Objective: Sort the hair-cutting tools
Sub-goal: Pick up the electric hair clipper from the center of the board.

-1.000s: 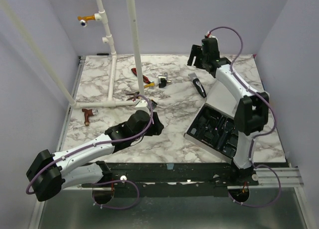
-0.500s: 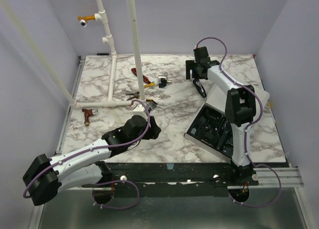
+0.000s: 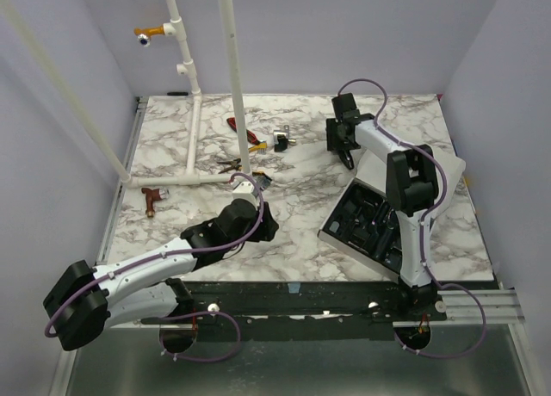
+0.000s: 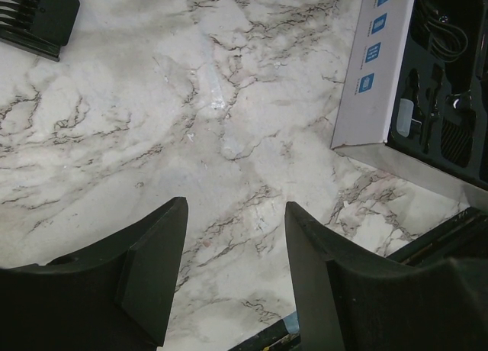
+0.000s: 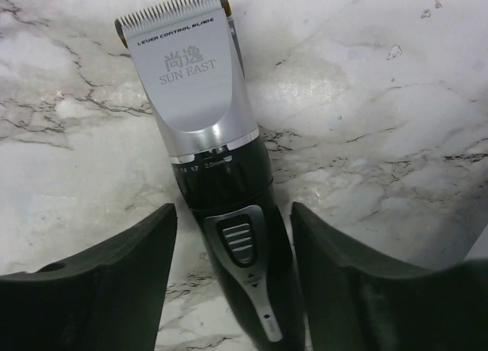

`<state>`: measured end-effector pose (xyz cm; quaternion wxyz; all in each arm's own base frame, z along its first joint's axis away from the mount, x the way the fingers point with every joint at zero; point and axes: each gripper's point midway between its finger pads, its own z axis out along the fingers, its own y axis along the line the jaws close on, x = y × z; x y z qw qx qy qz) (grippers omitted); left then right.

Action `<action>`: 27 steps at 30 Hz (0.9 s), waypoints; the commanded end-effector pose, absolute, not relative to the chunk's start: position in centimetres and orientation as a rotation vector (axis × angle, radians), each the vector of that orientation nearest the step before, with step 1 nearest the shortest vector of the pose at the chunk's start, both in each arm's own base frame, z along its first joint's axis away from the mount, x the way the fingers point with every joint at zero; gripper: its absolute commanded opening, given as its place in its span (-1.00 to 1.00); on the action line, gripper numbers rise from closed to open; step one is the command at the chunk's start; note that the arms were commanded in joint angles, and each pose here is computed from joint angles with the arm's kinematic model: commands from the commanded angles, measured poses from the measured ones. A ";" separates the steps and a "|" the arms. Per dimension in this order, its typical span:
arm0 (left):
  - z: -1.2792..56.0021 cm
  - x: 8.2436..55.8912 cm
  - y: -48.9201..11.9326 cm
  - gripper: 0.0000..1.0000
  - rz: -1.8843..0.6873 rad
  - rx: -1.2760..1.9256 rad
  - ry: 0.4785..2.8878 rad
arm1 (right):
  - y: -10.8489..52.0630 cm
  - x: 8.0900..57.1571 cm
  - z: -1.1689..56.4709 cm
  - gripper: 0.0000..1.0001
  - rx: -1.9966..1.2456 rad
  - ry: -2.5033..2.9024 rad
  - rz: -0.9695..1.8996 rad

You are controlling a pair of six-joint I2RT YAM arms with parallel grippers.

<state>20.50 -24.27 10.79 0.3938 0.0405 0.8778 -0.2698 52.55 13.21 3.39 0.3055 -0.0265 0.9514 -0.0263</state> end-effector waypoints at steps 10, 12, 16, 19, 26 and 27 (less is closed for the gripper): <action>11.7 21.1 -25.4 0.09 -0.700 0.115 2.211 | 12.2 50.9 4.5 -0.49 0.042 2.454 -0.056; 11.9 21.3 -25.5 0.09 -0.698 0.111 2.208 | 13.2 51.7 7.5 -0.53 0.050 2.369 0.029; 12.7 21.8 -25.8 0.09 -0.691 0.106 2.203 | 14.7 52.6 15.4 -0.98 0.110 2.156 0.200; 13.5 22.2 -26.4 0.09 -0.685 0.116 2.200 | 15.4 51.7 20.2 -0.99 0.165 2.051 0.314; 14.5 24.2 -28.5 0.08 -0.632 0.249 2.240 | 14.2 44.2 27.8 -0.99 0.367 1.837 0.478; 14.3 24.5 -29.2 0.08 -0.636 0.285 2.246 | 13.7 42.8 28.3 -0.99 0.399 1.814 0.487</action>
